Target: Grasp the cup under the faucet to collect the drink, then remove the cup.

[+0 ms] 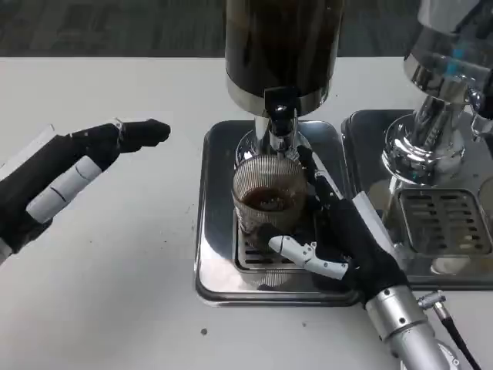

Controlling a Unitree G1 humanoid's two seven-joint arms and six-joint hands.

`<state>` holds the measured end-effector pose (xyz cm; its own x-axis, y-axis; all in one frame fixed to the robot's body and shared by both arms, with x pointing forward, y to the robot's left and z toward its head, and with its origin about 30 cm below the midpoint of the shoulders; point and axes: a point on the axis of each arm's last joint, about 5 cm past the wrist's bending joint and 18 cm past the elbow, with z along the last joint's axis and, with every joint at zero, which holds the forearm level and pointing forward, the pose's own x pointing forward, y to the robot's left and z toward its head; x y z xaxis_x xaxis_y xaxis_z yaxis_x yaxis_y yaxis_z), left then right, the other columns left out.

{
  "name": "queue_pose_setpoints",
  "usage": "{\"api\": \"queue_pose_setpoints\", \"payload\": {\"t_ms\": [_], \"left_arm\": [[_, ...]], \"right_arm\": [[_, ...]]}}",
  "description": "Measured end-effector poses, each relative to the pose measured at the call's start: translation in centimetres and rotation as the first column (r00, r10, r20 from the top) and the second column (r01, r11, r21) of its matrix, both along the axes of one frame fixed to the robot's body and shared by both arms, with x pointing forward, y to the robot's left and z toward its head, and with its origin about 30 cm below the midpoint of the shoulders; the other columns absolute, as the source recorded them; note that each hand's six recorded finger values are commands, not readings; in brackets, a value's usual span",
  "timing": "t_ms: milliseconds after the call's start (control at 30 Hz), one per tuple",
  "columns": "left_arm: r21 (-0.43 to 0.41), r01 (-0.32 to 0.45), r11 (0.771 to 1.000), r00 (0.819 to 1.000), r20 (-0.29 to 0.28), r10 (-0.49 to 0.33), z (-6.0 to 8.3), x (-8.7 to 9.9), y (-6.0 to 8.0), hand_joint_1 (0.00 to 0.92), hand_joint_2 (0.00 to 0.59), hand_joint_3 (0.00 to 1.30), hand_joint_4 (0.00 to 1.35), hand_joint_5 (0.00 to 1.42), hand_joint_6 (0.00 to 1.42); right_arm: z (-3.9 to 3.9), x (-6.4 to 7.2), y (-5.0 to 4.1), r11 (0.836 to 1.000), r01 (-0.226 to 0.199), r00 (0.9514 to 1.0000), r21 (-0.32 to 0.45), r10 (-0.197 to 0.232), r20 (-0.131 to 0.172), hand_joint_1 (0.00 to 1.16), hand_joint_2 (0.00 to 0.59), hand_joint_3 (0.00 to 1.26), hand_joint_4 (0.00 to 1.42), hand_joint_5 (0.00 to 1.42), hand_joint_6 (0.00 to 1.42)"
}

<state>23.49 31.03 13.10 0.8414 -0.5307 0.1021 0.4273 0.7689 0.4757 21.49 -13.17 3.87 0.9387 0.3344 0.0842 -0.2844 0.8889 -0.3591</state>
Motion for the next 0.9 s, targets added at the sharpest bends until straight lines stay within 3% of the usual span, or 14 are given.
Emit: {"api": "queue_pose_setpoints", "payload": {"t_ms": [367,900], "left_arm": [[0.006,-0.002,1.000,1.000,-0.015,0.002,-0.2,0.0,0.1,0.000,0.140,0.33,0.24,0.18,0.14],[0.011,-0.002,1.000,1.000,-0.031,0.002,-0.3,-0.1,0.1,0.000,0.141,0.34,0.25,0.19,0.14]], "right_arm": [[-0.21,-0.4,0.39,0.998,0.055,0.9982,0.037,-0.055,0.023,0.67,0.208,0.00,0.00,0.08,0.21],[-0.38,-1.4,0.18,0.997,0.067,0.9966,0.048,-0.069,0.045,0.67,0.208,0.00,0.00,0.09,0.21]]}}
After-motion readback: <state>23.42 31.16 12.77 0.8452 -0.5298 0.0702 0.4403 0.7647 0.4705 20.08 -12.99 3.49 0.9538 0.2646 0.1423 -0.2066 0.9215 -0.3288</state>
